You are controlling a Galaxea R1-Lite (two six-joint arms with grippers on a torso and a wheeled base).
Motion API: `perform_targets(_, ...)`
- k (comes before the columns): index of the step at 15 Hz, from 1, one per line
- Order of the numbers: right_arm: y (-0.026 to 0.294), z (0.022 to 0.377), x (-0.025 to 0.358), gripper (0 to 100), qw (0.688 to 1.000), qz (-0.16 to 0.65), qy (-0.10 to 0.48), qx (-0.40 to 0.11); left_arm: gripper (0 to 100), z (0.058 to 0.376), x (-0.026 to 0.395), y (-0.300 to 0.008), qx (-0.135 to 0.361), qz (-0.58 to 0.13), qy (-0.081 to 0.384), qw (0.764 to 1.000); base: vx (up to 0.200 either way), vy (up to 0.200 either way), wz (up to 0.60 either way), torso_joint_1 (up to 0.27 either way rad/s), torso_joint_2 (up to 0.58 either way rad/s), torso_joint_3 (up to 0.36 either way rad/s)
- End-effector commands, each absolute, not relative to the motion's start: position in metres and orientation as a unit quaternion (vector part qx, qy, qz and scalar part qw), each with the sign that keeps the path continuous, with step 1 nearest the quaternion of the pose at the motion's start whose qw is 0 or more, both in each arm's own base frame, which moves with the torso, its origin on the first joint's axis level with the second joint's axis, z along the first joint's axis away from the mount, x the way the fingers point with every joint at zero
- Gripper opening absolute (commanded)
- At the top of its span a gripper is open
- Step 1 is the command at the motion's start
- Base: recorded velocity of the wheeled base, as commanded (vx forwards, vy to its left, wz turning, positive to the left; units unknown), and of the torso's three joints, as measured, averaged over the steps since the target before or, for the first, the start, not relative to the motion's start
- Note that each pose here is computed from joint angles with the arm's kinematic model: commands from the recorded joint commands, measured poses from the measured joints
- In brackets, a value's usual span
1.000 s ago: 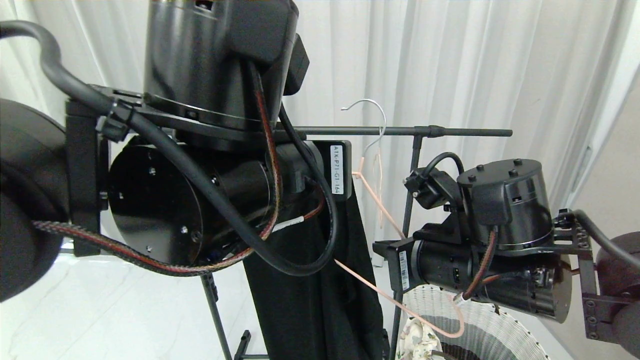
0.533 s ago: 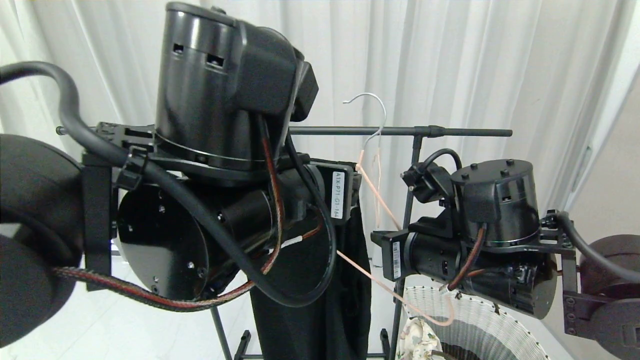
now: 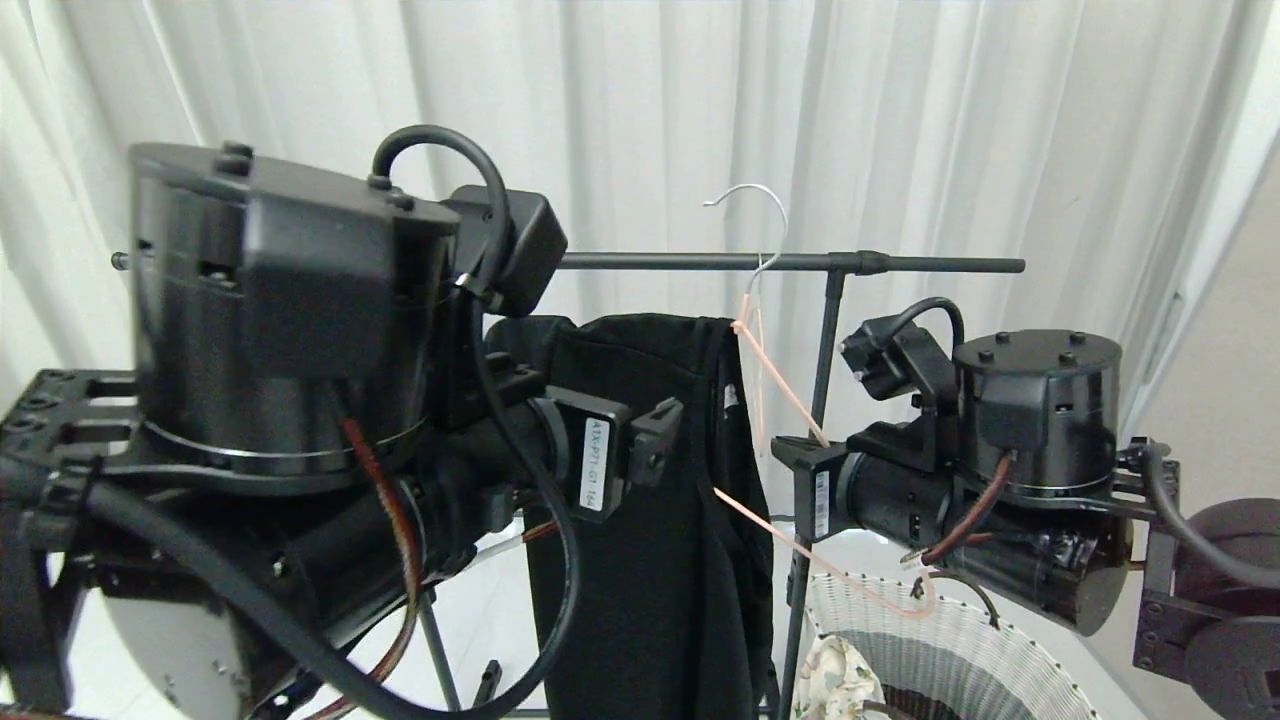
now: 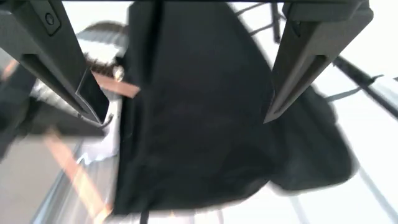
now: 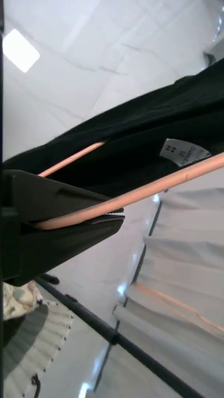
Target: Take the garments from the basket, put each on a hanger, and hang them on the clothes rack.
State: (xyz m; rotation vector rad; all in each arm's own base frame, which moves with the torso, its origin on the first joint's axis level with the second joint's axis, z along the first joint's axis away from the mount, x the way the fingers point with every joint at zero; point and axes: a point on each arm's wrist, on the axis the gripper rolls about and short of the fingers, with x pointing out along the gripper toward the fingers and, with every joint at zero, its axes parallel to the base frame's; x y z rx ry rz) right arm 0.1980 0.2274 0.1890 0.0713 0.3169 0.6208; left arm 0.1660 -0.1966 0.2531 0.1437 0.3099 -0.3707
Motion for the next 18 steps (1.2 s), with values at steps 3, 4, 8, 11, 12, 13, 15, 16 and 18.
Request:
perform_targets(3, 0.186, 0.180, 0.170, 0, 0.918, 0.361, 0.166, -0.005, 100, 0.260, 0.132, -0.146, 0.086, -0.207, 0.123, 0.967, 0.000, 0.000, 0.00, 0.000, 0.00, 0.000)
perform_targets(4, 0.176, 0.175, 0.161, 0, 0.909, 0.382, 0.168, -0.025, 100, 0.256, 0.124, -0.134, 0.099, -0.236, 0.120, 0.959, 0.000, 0.000, 0.00, 0.000, 0.00, 0.000)
perform_targets(8, 0.160, 0.165, 0.143, 0, 0.887, 0.426, 0.159, -0.079, 100, 0.240, 0.104, -0.117, 0.108, -0.361, 0.127, 0.918, 0.000, 0.000, 0.00, 0.000, 0.00, 0.000)
perform_targets(11, 0.151, 0.158, 0.129, 0, 0.863, 0.470, 0.145, -0.119, 100, 0.228, 0.097, -0.128, 0.120, -0.468, 0.144, 0.864, 0.000, 0.000, 0.00, 0.000, 0.00, 0.000)
perform_targets(12, 0.150, 0.157, 0.127, 0, 0.861, 0.472, 0.145, -0.123, 100, 0.225, 0.097, -0.131, 0.126, -0.477, 0.148, 0.857, 0.000, 0.000, 0.00, 0.000, 0.00, 0.000)
perform_targets(13, 0.149, 0.155, 0.123, 0, 0.857, 0.478, 0.145, -0.127, 100, 0.220, 0.096, -0.136, 0.138, -0.499, 0.154, 0.842, 0.000, 0.000, 0.00, 0.000, 0.00, 0.000)
perform_targets(15, 0.149, 0.155, 0.115, 0, 0.849, 0.492, 0.141, -0.130, 100, 0.205, 0.098, -0.146, 0.151, -0.520, 0.185, 0.820, 0.000, 0.000, 0.00, 0.000, 0.00, 0.000)
perform_targets(16, 0.150, 0.155, 0.113, 0, 0.846, 0.498, 0.138, -0.132, 100, 0.198, 0.099, -0.148, 0.159, -0.522, 0.197, 0.814, 0.000, 0.000, 0.00, 0.000, 0.00, 0.000)
perform_targets(18, 0.153, 0.156, 0.109, 0, 0.840, 0.508, 0.132, -0.138, 100, 0.190, 0.103, -0.154, 0.166, -0.520, 0.216, 0.810, 0.000, 0.000, 0.00, 0.000, 0.00, 0.000)
